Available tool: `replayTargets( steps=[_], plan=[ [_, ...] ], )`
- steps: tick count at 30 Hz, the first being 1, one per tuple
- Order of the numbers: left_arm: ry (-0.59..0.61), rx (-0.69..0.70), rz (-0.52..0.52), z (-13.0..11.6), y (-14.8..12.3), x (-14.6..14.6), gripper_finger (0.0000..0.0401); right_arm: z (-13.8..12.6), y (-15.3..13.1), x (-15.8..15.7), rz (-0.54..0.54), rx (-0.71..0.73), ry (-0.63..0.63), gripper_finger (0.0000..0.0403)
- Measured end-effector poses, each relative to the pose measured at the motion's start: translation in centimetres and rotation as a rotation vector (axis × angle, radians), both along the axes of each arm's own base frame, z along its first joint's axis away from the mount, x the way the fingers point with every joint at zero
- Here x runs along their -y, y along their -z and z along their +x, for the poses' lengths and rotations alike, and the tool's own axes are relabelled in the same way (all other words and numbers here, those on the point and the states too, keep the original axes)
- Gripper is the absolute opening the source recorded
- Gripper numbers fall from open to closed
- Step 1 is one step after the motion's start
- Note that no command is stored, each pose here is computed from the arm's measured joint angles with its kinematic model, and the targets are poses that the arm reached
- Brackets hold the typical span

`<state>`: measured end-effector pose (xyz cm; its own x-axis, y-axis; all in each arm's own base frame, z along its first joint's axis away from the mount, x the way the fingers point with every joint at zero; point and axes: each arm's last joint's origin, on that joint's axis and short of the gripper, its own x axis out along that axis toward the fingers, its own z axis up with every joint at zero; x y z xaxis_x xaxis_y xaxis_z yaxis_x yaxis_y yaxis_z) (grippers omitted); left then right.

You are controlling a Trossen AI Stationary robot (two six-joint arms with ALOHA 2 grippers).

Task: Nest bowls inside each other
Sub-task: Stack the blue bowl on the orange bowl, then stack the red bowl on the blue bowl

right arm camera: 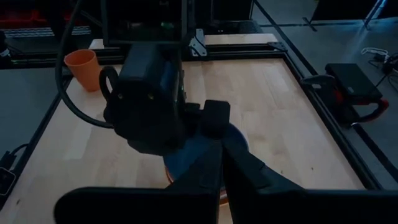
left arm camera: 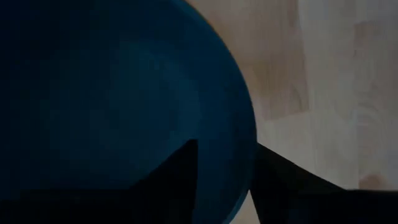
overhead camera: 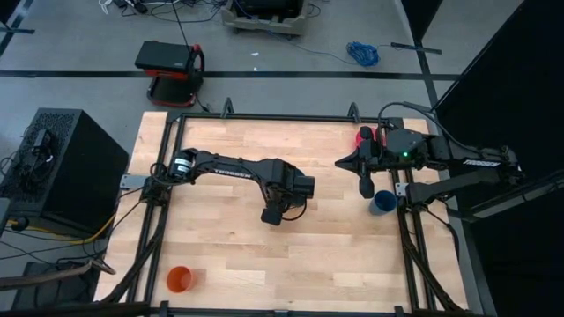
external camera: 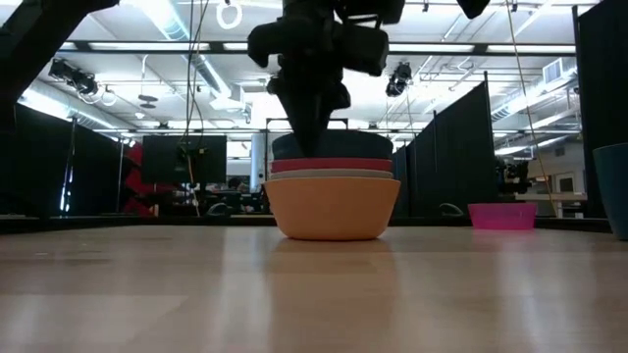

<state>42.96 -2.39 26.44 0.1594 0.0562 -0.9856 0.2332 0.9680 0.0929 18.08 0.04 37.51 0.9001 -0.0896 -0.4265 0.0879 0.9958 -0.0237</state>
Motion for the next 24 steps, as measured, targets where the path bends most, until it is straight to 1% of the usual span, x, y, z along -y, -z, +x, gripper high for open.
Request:
replayTargets(
  steps=[12,14,17,19,21,24],
  plan=[
    [-0.028,0.09,0.077,-0.5,-5.0,-0.3,0.0164,-0.1,0.2,0.0,-0.003,-0.021,-0.001,0.0],
    [-0.043,0.072,0.121,-0.9,-5.5,-0.5,0.0163,-0.2,0.4,0.0,-0.008,-0.047,0.009,0.0],
    [-0.092,0.081,0.167,-1.6,-6.6,-1.3,0.0158,-0.4,0.7,0.3,-0.047,-0.078,0.081,0.0],
    [-0.127,0.125,0.167,-2.3,-7.7,-1.9,0.0152,-0.5,0.9,0.4,-0.065,-0.086,0.117,0.0],
    [-0.156,0.182,0.169,-3.2,-8.9,-2.5,0.0144,-0.9,1.3,0.4,-0.065,-0.073,0.122,0.0],
    [-0.193,0.281,0.167,-4.9,-10.8,-2.8,0.0132,-1.7,2.0,0.6,-0.053,-0.011,0.135,0.0]
  ],
)
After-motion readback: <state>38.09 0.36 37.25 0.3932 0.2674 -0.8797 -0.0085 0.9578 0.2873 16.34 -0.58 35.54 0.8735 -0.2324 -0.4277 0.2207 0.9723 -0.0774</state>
